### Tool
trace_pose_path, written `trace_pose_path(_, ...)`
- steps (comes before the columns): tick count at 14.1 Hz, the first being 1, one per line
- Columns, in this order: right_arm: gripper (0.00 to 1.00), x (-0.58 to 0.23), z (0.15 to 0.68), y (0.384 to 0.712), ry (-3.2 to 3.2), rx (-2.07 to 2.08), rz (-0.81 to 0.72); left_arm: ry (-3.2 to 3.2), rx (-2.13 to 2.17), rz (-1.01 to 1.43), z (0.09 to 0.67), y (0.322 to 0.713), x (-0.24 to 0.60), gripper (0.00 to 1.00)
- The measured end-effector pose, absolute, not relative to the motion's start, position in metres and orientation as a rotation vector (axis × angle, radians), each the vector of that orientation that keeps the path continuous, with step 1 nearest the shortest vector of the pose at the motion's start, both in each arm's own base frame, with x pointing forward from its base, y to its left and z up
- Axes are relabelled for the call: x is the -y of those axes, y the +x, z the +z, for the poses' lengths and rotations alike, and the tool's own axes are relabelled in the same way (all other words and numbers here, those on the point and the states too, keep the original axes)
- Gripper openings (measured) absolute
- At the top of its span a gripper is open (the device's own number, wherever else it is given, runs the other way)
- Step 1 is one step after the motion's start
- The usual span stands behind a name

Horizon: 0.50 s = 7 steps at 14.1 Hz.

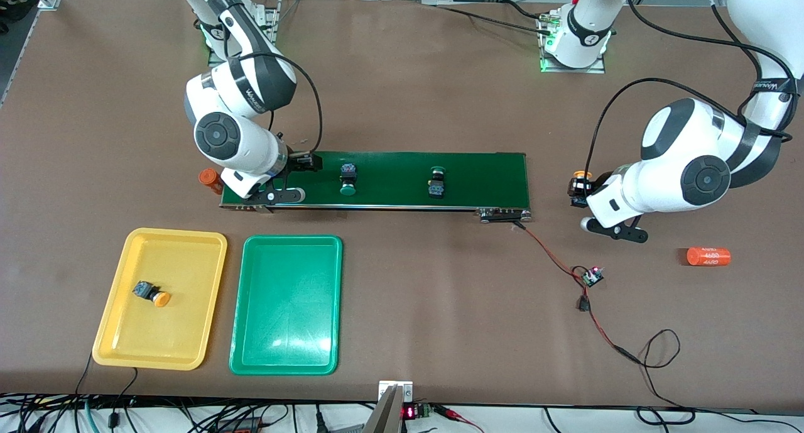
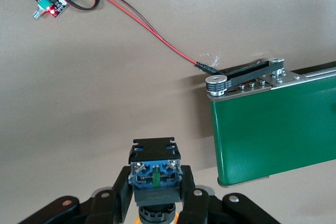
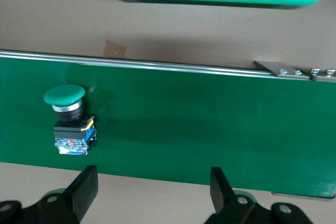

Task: Sort buttons by color to trays
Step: 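Grasp a green-capped button with the right gripper while the left gripper reaches the belt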

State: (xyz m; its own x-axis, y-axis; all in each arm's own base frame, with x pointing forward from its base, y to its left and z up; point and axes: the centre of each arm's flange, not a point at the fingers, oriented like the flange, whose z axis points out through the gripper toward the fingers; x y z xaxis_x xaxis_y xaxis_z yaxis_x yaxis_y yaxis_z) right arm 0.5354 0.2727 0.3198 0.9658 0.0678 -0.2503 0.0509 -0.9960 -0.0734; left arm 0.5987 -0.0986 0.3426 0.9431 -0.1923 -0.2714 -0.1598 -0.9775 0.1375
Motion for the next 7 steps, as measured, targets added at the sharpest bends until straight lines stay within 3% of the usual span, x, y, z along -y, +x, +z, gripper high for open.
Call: trace_pose_path(7,0.95,-0.302,0.303,0.527,-3.049,0.035,0.372,2.978,0.266,-0.437,0.316,0.595,0.145,0.41)
